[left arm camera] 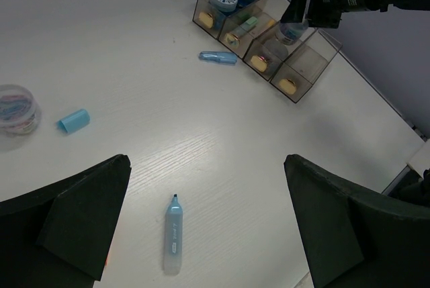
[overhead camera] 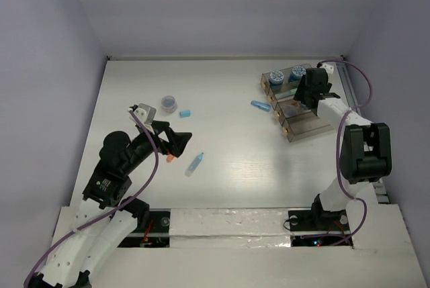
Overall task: Sort the stationery into containers
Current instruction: Place the stationery in the storage box.
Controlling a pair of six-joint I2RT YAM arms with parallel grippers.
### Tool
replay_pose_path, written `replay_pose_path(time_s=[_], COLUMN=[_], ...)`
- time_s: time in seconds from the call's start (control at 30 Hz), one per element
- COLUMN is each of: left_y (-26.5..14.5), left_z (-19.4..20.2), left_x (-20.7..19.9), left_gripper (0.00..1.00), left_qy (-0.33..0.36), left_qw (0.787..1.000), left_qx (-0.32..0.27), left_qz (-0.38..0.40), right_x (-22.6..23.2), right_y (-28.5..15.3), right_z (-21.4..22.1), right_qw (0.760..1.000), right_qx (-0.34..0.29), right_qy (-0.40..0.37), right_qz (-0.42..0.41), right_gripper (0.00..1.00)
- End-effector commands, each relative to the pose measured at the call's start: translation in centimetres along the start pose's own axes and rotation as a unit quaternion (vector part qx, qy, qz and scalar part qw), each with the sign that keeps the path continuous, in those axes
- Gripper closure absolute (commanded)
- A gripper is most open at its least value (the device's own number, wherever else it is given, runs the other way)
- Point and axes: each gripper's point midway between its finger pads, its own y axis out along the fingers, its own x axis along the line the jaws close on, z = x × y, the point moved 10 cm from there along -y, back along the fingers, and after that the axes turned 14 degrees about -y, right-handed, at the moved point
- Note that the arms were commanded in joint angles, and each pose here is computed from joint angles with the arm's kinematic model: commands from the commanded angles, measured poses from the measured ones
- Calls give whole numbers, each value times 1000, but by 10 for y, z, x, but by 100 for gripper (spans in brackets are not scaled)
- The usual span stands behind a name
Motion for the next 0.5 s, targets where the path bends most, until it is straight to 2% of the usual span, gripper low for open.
replay_pose_path(time_s=[0.0, 0.1, 0.13, 0.23, 0.27, 0.3, 0.47], left_y=[0, 1, 1, 1, 1, 1, 1], left_z=[-9, -9, -9, -9, -9, -9, -10], left_x=[-6, -6, -6, -6, -6, -6, -6], left_gripper=[1, 1, 1, 1, 1, 1, 1], left_qy=[13, 12, 13, 12, 12, 12, 12], left_qw=[1000, 1000, 1000, 1000, 1000, 1000, 999], left_qx=[-21, -21, -21, -20, -20, -21, -22], left_qz=[18, 17, 18, 18, 18, 18, 19], right_x=[-1, -2, -3, -4, -3, -4, -4], right_y=[0, -1, -2, -6, -7, -8, -19], right_z=[-22, -20, -20, -22, -25, -26, -33], right_qw=[999, 999, 999, 999, 999, 999, 998], right_qx=[-42, -40, -38, -39, -42, -43, -51], right_qy=[21, 24, 23, 24, 26, 26, 27], right_qz=[10, 17, 21, 16, 12, 11, -9], right_gripper=[65, 57, 48, 32, 30, 24, 16])
